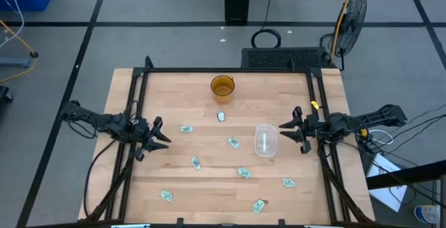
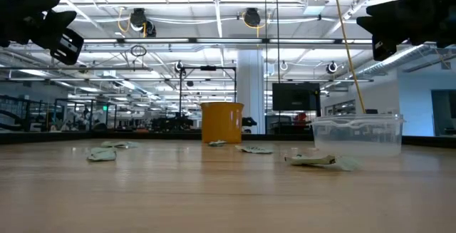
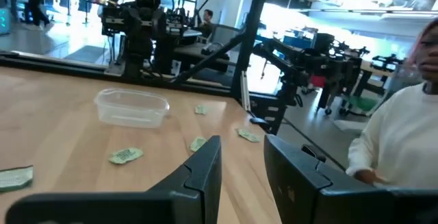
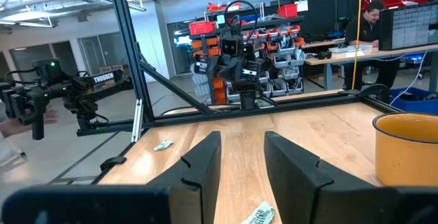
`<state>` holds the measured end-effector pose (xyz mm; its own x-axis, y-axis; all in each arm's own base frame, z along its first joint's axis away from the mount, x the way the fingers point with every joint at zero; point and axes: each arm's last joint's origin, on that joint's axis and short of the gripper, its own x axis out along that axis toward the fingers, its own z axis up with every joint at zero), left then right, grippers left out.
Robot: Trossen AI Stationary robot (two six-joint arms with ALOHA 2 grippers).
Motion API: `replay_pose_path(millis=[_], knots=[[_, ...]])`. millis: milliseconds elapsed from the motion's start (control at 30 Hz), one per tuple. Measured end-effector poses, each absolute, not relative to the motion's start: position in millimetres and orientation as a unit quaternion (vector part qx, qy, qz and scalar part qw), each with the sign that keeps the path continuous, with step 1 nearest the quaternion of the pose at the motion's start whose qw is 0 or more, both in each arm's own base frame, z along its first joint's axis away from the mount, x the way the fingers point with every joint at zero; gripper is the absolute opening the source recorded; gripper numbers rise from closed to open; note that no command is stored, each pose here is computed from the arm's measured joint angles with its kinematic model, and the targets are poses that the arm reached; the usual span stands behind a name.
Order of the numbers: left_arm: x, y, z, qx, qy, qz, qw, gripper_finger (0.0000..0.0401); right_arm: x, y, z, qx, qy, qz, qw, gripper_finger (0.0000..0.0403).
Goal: Pick and place Stevia / Truvia into bins
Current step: Put the white stevia packet into the transparent bin
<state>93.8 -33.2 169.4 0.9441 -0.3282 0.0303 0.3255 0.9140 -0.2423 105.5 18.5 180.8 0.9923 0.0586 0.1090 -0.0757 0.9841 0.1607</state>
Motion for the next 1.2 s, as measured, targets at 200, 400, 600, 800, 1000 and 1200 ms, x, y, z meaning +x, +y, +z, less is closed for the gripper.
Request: replay_pose_path(millis=[200, 400, 600, 800, 1000, 1200], knots=[[94.2, -31.8, 169.7, -0.111, 0.000, -0.144, 0.983, 0.0115, 105.5, 18.5, 180.9, 0.082, -0.052, 0.034, 0.995, 0.0105], [94.9, -28.8, 170.1, -0.061, -0.013, -0.091, 0.994, 0.0115, 105.5, 18.5, 180.9, 0.083, -0.052, 0.034, 0.995, 0.0105], [95.0, -26.8, 174.3, -0.057, -0.036, -0.057, 0.996, 0.0115, 105.5, 18.5, 180.9, 0.082, -0.052, 0.034, 0.995, 0.0105], [95.3, -25.0, 172.0, -0.117, -0.024, -0.027, 0.993, 0.0115, 105.6, 18.5, 180.8, 0.082, -0.052, 0.034, 0.995, 0.0105], [98.2, -23.8, 166.6, -0.139, 0.004, 0.014, 0.990, 0.0115, 105.6, 18.5, 180.8, 0.082, -0.052, 0.034, 0.995, 0.0105], [105.2, -23.1, 167.7, -0.095, 0.065, 0.080, 0.990, 0.0115, 105.2, 17.7, 183.6, 0.081, -0.067, 0.021, 0.994, 0.0105]])
